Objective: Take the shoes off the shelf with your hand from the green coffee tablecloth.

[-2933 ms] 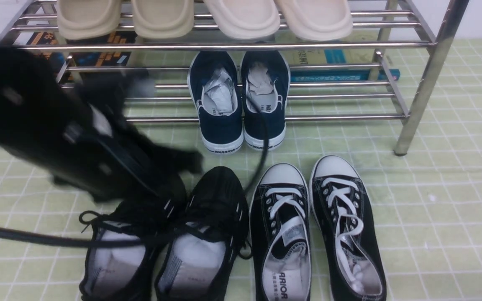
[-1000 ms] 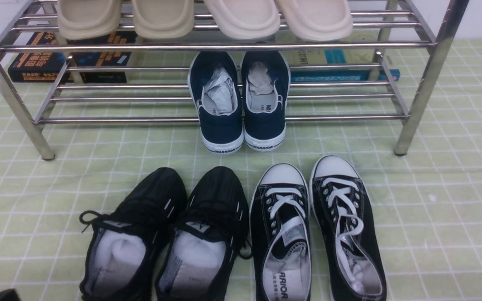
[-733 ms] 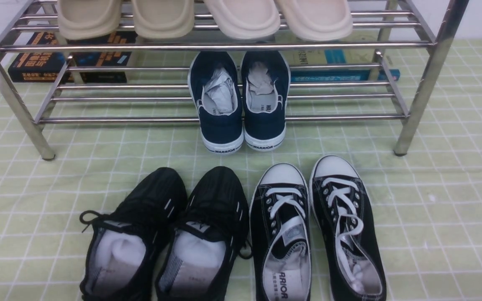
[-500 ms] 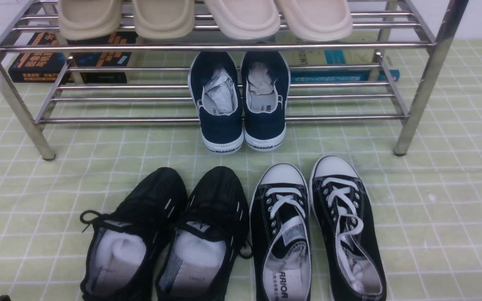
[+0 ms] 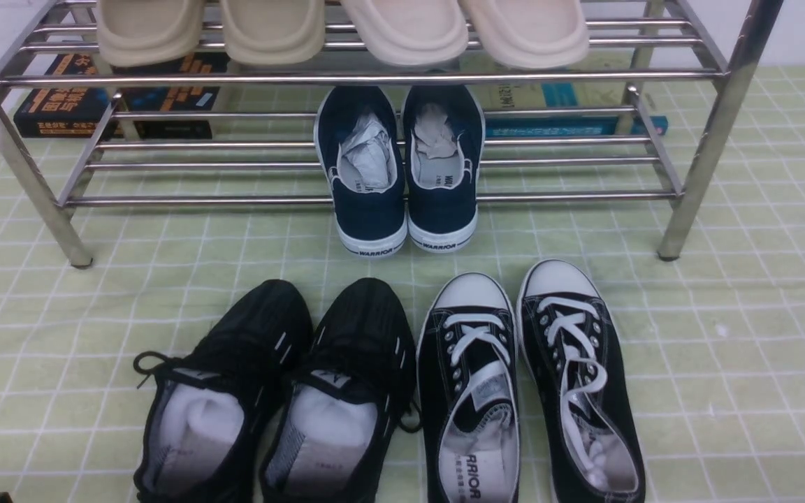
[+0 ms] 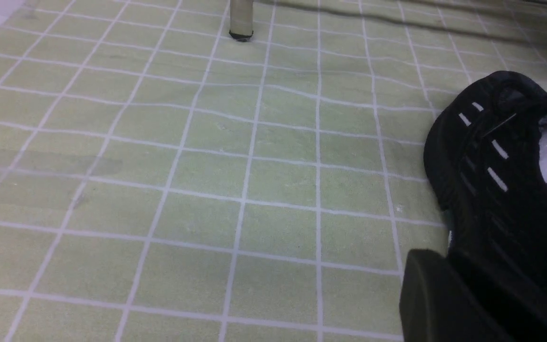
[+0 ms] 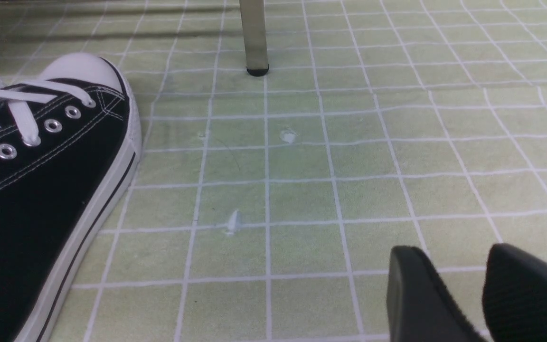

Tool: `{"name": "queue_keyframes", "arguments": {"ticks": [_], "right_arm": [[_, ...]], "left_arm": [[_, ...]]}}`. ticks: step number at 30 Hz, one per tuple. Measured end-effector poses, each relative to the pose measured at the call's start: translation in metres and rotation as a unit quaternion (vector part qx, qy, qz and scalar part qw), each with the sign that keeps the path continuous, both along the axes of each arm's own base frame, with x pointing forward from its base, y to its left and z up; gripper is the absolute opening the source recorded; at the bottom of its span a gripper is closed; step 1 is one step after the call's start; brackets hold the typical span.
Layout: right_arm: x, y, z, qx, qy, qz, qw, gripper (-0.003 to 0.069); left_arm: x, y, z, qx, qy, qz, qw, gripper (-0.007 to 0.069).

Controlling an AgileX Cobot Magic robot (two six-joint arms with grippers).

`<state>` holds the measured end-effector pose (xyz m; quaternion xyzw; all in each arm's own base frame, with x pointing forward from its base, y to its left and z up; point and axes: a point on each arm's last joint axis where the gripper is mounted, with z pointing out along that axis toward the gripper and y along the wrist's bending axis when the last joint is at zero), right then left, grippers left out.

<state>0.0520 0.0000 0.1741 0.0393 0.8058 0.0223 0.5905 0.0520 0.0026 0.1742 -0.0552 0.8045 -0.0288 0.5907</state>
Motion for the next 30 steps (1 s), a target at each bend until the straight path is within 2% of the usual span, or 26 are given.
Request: {"name": "queue_keyframes", "arguments": {"ticks": [5,30], "right_arm": [[0.0000,0.0000,0.0000,0.000,0.000,0.000,1.000,0.0238],[0.0000,0.0000,0.0000,0.000,0.000,0.000,1.000,0.0238]], "left_arm": [[-0.0001,0.0020,0.0000,0.000,0.000,0.019,1.000,0.0071],[-0.0002,0.0021,0.0001,0.000,0.000,0.020,1.000,0.0089]]}}
